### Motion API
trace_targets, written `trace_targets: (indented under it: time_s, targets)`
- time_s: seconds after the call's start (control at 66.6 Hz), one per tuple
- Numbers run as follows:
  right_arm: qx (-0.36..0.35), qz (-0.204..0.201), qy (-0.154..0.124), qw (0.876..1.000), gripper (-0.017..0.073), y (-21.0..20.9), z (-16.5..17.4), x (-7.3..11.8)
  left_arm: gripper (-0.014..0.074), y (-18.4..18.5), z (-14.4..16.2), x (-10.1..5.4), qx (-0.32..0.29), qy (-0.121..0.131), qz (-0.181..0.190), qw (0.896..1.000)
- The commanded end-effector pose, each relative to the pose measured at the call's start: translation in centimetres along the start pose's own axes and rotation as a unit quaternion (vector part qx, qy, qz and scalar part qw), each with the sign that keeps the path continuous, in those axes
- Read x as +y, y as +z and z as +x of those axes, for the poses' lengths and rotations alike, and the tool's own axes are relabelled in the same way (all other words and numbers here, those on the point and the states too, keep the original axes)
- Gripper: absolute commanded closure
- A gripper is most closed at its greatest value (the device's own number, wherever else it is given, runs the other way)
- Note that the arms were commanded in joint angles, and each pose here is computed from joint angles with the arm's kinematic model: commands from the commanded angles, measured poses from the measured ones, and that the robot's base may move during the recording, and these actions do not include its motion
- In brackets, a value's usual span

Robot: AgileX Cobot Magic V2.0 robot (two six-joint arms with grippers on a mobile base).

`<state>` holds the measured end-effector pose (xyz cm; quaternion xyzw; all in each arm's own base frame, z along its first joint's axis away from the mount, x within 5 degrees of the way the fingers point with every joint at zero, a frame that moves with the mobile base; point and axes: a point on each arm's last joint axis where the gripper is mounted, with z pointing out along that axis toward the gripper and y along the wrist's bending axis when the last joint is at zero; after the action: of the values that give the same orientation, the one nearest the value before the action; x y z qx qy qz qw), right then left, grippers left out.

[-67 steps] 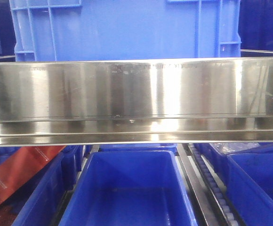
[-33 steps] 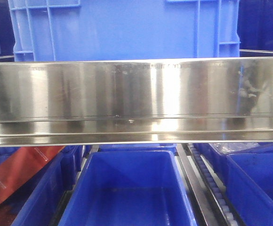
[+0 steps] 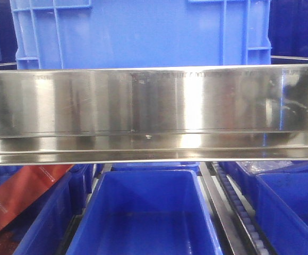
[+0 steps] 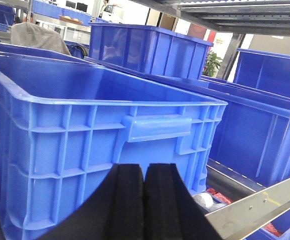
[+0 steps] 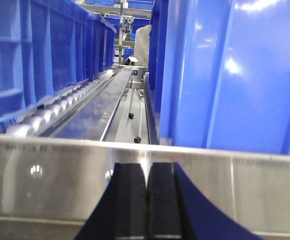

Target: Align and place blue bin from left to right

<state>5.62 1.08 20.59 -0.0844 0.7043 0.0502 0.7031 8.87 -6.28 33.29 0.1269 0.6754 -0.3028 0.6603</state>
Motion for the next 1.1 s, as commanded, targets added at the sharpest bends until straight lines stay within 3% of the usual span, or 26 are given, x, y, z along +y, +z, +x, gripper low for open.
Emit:
trace_targets:
  time_s: [0.0, 0.27, 1.081]
  targets:
    - [-0.014, 0.001, -0.002, 1.0, 0.0638, -0.08, -0.13, 0.0, 0.0704, -0.15, -0.27, -0.25, -0.012, 0.002, 0.012, 1.0]
    - [-0.018, -0.021, -0.002, 1.0, 0.0638, -0.09, -0.2, 0.24, 0.0704, -0.15, -0.27, -0.25, -0.012, 0.002, 0.012, 1.0]
    - [-0.035, -0.02, 0.003, 0.999, 0.0638, -0.11, -0.5, 0.22, 0.0704, -0.15, -0.27, -0.25, -0.012, 0.002, 0.012, 1.0]
